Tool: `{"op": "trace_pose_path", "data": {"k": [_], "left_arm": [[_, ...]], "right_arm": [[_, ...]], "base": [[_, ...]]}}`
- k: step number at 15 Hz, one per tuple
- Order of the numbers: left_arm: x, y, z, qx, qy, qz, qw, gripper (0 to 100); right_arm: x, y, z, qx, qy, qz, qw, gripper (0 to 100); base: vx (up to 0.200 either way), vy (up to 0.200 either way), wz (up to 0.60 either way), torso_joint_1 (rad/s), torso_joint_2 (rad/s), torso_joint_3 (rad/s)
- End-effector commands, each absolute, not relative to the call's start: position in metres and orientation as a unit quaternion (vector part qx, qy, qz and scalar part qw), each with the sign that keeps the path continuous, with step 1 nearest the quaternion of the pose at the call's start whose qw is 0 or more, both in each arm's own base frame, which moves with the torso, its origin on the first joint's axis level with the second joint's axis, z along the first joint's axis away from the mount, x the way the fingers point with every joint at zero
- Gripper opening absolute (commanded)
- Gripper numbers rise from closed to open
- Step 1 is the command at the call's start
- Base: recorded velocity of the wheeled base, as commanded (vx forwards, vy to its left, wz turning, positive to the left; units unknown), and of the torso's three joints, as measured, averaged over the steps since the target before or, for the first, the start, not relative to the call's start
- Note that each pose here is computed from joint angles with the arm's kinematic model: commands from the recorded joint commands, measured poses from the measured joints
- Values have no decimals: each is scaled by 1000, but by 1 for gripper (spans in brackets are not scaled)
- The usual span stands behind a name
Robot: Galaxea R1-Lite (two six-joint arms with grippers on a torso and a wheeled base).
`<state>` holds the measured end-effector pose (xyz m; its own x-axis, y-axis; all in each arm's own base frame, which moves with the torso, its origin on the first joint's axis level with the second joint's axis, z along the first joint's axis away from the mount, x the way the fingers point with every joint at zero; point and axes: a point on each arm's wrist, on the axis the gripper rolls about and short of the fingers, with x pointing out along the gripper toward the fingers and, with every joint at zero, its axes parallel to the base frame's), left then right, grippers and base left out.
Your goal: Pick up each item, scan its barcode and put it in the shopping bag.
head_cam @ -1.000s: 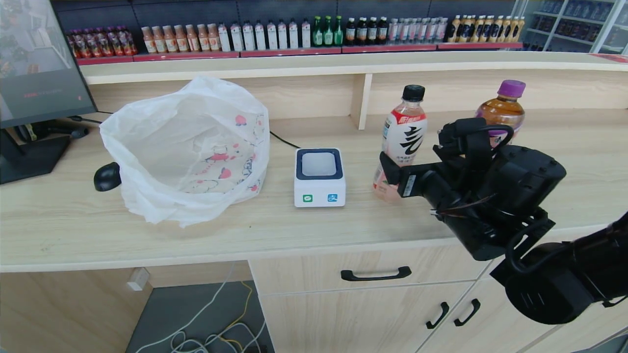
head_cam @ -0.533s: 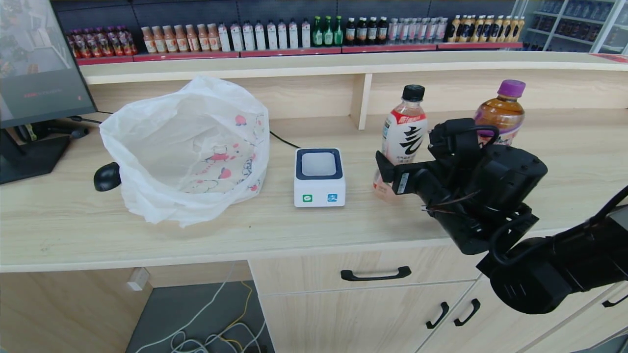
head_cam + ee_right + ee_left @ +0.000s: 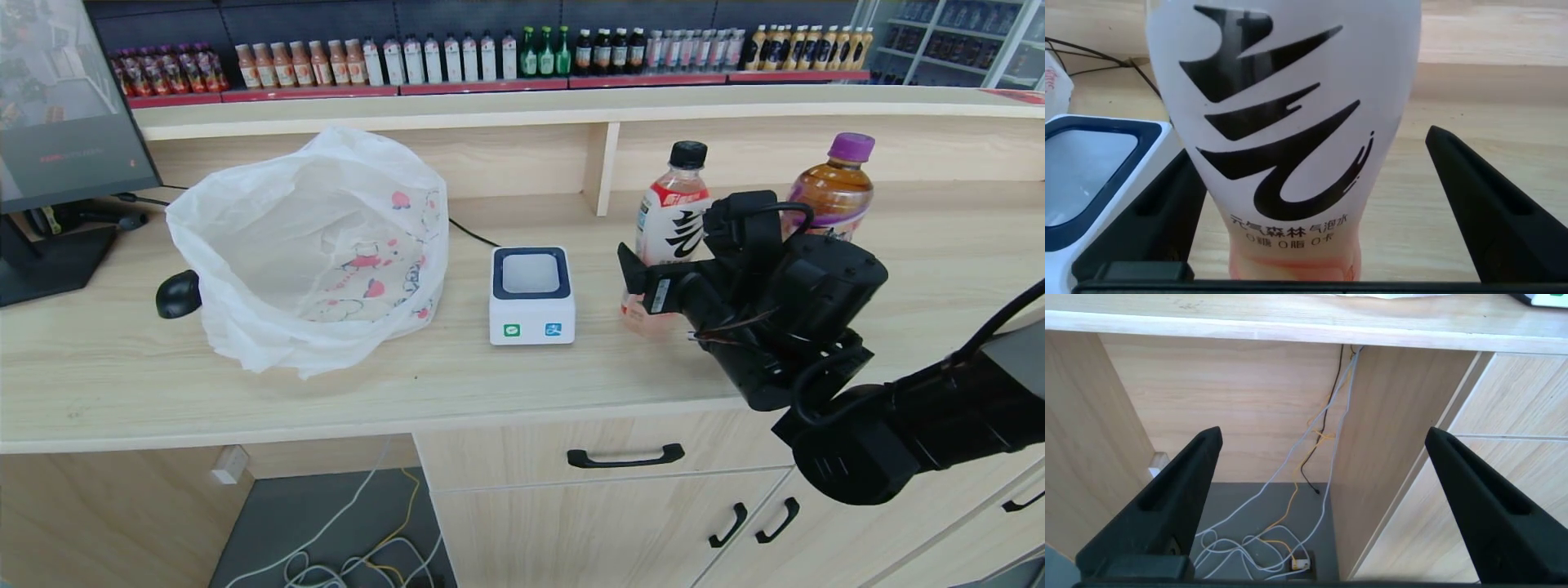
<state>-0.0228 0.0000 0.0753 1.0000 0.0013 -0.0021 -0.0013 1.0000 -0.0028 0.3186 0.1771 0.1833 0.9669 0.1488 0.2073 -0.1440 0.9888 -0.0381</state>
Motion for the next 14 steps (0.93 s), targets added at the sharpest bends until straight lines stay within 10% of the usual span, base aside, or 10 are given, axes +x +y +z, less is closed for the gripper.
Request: {"op": "trace_pose_path", "data": {"k": [1,14], "left_arm": [[-23,0,75,-2,1,0,1000,100],[-23,0,75,-2,1,1,1000,100]], "right_arm": [[322,179,181,-12,-105,74,992,100],[331,185,178,-8,-112,74,991,100]], "base": [[0,0,0,0,0,0],[0,0,0,0,0,0]]}}
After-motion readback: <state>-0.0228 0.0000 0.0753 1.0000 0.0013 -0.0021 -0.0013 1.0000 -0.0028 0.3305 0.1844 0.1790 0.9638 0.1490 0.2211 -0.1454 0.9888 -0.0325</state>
